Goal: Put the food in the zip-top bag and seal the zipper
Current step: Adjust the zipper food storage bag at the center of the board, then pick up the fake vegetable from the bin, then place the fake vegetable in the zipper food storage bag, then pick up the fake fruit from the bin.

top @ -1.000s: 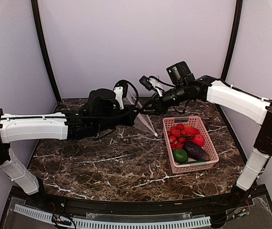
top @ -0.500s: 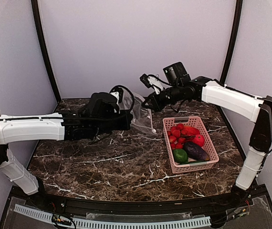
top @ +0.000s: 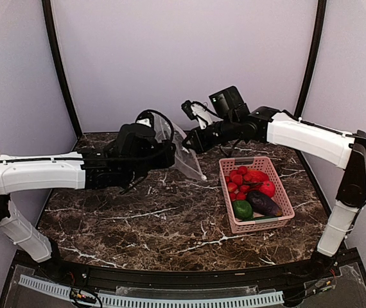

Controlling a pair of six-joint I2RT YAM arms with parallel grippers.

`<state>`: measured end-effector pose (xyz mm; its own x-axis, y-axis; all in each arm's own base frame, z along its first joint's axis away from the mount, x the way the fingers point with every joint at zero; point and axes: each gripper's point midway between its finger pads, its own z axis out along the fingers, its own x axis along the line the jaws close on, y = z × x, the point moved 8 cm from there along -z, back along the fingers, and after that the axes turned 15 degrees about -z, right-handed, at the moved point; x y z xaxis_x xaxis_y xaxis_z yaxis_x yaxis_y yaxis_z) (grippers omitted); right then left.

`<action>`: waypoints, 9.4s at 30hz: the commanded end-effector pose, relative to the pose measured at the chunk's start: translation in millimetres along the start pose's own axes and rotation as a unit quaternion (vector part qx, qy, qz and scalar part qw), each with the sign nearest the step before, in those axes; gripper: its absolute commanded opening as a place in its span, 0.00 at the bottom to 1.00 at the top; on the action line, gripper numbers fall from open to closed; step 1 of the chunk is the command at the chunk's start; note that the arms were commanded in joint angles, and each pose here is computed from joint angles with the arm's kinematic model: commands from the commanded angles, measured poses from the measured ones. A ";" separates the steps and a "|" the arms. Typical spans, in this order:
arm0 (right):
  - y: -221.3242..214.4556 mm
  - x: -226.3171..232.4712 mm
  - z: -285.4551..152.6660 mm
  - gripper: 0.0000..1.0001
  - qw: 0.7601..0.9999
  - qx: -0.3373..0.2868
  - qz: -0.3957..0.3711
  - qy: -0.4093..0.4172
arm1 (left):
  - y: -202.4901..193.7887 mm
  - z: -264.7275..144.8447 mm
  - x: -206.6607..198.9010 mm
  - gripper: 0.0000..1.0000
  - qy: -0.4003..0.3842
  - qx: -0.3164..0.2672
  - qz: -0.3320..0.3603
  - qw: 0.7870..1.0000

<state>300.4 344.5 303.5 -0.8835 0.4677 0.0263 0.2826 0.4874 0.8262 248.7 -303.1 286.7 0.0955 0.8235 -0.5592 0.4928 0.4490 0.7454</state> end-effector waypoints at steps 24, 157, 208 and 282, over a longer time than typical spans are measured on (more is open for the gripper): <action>-1.0 -34.4 -20.2 0.00 0.981 -0.002 0.052 -0.189 | 1.3 10.1 5.6 0.03 0.090 -0.022 -0.014 0.996; 54.8 -13.8 -232.4 0.51 0.923 -0.283 -0.177 0.190 | 30.1 12.2 -79.9 0.01 -0.160 0.194 -0.040 0.967; 45.0 -30.2 -147.3 0.90 0.965 -0.214 -0.143 0.045 | 44.3 0.4 -53.5 0.01 -0.177 0.206 -0.131 0.953; -219.3 -91.7 -101.5 0.22 0.967 0.237 -0.070 -0.057 | 42.1 -9.0 3.8 0.01 0.036 0.393 0.212 0.894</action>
<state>276.0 118.6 177.7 -0.8891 0.4318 -0.1519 0.3271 0.8315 0.4491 265.9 -280.4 320.9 0.3805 0.8966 -0.2265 0.8758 -0.2707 0.3996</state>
